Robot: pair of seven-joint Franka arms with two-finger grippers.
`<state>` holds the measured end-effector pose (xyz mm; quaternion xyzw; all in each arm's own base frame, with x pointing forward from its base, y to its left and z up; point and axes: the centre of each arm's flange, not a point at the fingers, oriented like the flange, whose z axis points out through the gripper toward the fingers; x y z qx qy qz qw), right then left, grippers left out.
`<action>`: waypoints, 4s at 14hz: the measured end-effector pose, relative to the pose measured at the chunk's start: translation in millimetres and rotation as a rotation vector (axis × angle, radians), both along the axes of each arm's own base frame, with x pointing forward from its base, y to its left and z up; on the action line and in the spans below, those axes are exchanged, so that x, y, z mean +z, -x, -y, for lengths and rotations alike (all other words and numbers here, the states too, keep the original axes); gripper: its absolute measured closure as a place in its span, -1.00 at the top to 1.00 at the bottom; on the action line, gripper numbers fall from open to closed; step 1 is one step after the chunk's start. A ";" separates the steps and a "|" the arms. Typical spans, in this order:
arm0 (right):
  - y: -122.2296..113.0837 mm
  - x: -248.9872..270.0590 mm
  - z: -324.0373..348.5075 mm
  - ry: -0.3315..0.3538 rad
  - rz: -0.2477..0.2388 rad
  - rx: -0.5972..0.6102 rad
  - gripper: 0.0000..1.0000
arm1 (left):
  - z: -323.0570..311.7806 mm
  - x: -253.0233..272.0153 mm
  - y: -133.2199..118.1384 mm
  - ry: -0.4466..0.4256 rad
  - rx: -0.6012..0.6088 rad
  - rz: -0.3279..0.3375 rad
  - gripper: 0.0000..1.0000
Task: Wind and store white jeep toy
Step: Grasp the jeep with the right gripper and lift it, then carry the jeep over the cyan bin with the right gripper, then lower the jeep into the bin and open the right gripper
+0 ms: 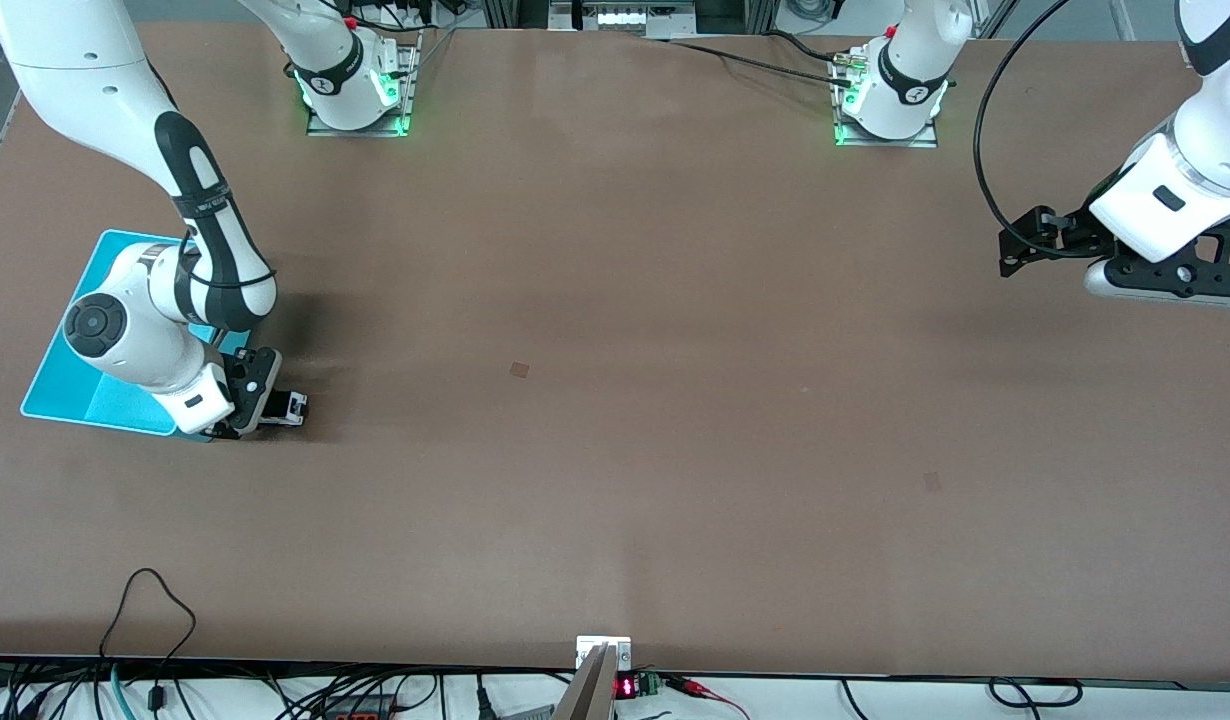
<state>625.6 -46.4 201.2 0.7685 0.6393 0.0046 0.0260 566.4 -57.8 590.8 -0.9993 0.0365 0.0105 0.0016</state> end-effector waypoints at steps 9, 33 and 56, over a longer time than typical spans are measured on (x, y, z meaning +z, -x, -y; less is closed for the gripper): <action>-40.4 59.7 -25.3 -0.017 0.105 0.054 0.02 | -0.1 2.3 0.7 0.000 0.000 -0.003 1.00; 34.7 111.2 95.7 0.262 -0.043 -1.381 0.02 | 9.2 1.0 6.0 -0.004 -0.018 -0.038 1.00; 72.3 124.9 86.7 0.056 0.159 -1.370 1.00 | 10.6 1.9 6.9 -0.004 -0.020 -0.042 1.00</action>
